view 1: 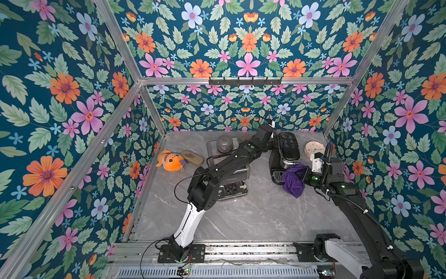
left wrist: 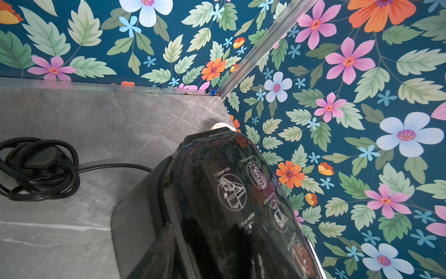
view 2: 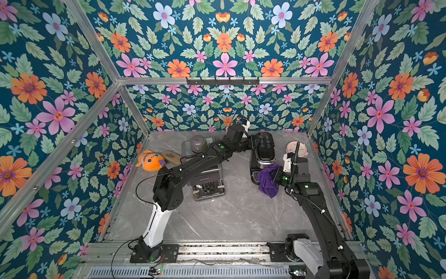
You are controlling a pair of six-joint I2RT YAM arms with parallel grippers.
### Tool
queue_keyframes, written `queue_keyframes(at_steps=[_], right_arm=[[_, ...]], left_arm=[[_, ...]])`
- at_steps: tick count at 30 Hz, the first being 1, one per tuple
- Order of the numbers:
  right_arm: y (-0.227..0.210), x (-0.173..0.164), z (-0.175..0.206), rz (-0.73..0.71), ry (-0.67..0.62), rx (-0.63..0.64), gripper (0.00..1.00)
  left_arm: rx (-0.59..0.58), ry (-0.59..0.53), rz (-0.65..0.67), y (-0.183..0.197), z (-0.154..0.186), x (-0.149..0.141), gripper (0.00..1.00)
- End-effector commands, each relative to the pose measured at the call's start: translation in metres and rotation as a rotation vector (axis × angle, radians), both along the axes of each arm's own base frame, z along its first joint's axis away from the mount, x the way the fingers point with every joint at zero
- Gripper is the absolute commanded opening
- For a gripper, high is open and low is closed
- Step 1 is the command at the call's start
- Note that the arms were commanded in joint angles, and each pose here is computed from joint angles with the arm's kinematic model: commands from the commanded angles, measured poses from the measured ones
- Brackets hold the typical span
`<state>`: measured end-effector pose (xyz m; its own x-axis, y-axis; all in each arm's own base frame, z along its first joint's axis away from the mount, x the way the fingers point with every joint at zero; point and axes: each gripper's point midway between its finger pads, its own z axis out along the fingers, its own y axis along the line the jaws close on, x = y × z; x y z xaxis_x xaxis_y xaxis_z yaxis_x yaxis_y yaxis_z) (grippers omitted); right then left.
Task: Wipe the surface of a coffee machine
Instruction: Wipe the dirt from the surface of the coffee machine.
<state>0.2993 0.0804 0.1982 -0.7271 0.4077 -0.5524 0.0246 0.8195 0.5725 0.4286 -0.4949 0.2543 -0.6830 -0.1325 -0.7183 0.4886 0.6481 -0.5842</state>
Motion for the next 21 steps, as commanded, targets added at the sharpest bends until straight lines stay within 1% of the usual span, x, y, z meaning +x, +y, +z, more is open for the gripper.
queue_keyframes(at_steps=[1, 3, 5, 8, 10, 14, 21], right_arm=[[0.007, 0.003, 0.026, 0.029, -0.091, -0.084, 0.0], [0.014, 0.001, 0.046, 0.051, -0.141, -0.175, 0.0], [0.025, 0.001, 0.062, 0.087, -0.179, -0.24, 0.0], [0.042, 0.004, 0.075, 0.151, -0.206, -0.367, 0.0], [0.047, 0.012, 0.077, 0.172, -0.211, -0.464, 0.0], [0.052, 0.033, 0.074, 0.171, -0.208, -0.518, 0.0], [0.06, 0.061, 0.075, 0.157, -0.222, -0.543, 0.0]], left_arm=[[0.051, 0.017, -0.022, 0.005, -0.003, -0.007, 0.51], [0.053, 0.011, -0.025, 0.005, -0.001, -0.007, 0.51], [0.047, 0.009, -0.027, 0.005, 0.001, -0.007, 0.51], [0.037, 0.013, -0.039, 0.005, 0.006, -0.008, 0.51], [0.034, 0.006, -0.036, 0.009, 0.012, -0.007, 0.51], [0.024, -0.023, -0.013, 0.024, 0.032, -0.002, 0.51], [-0.004, -0.089, 0.038, 0.056, 0.072, 0.012, 0.51]])
